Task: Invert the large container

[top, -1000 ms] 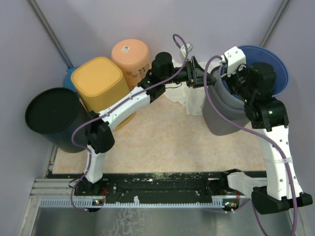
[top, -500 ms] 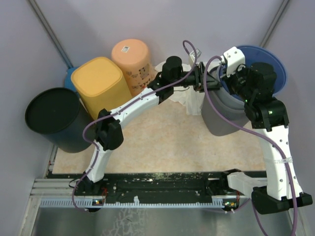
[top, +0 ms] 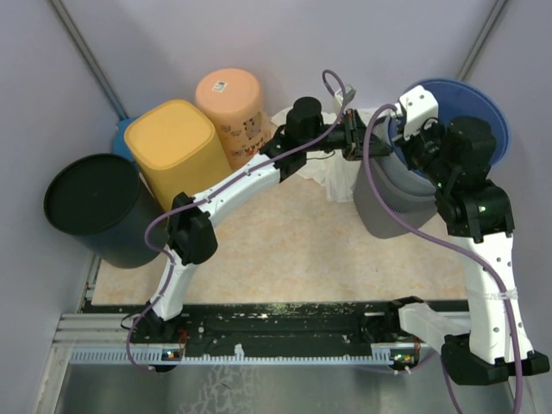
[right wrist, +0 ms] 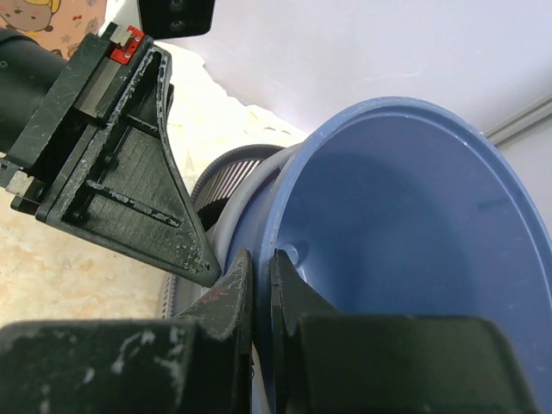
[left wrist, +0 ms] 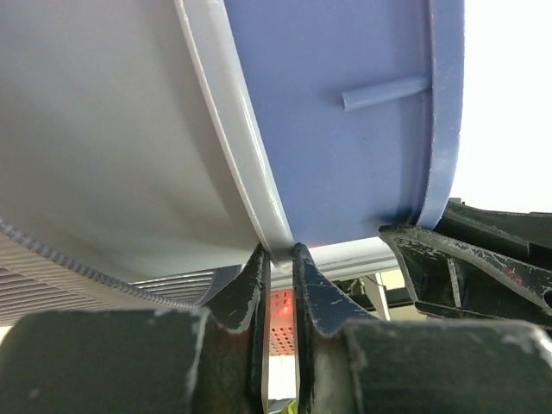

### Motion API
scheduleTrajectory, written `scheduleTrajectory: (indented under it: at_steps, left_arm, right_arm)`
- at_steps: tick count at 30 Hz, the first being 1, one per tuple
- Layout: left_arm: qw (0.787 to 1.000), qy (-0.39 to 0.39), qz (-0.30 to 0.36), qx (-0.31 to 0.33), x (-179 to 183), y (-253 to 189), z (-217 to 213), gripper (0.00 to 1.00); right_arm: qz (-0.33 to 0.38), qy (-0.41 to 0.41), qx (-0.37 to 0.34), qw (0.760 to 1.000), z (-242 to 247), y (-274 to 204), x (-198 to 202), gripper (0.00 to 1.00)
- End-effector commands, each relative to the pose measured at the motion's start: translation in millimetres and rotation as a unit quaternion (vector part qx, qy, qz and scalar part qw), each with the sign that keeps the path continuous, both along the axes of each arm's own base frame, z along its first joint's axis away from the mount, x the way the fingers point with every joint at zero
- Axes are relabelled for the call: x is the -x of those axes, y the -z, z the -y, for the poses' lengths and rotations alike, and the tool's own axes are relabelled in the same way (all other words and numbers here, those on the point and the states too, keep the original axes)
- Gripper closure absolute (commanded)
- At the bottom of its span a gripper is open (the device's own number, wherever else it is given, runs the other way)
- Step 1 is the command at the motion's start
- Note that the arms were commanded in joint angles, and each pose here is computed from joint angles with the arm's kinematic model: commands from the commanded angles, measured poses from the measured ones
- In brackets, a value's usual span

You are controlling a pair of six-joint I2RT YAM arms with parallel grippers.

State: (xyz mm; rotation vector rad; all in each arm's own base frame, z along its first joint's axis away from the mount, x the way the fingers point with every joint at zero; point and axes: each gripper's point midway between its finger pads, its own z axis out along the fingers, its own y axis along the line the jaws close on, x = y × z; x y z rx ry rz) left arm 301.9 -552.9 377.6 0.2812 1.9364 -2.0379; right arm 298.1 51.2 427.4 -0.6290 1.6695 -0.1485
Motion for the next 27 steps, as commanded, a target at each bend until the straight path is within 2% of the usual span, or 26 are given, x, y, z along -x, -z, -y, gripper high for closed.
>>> scheduleTrajectory:
  at_steps: [1,9,21,27]
  left_arm:
    - [0.999,-0.031,-0.022,-0.005,-11.5,9.0,10.4,0.89]
    - [0.997,-0.055,-0.051,-0.03,-19.6,26.8,8.3,0.99]
    - [0.991,-0.077,-0.093,-0.052,-33.7,57.7,-0.1,0.99]
    - [0.989,-0.09,-0.099,-0.058,-43.1,66.4,-9.0,0.99]
  right_arm:
    - [0.204,-0.11,-0.035,0.972,-32.5,-114.8,39.4,1.0]
    - [0.212,-0.138,-0.003,0.968,-38.4,-115.0,47.2,1.0]
    - [0.272,-0.15,0.03,0.95,-36.0,-136.0,72.6,1.0]
    - [0.276,-0.16,0.043,0.947,-37.0,-137.9,81.6,1.0]
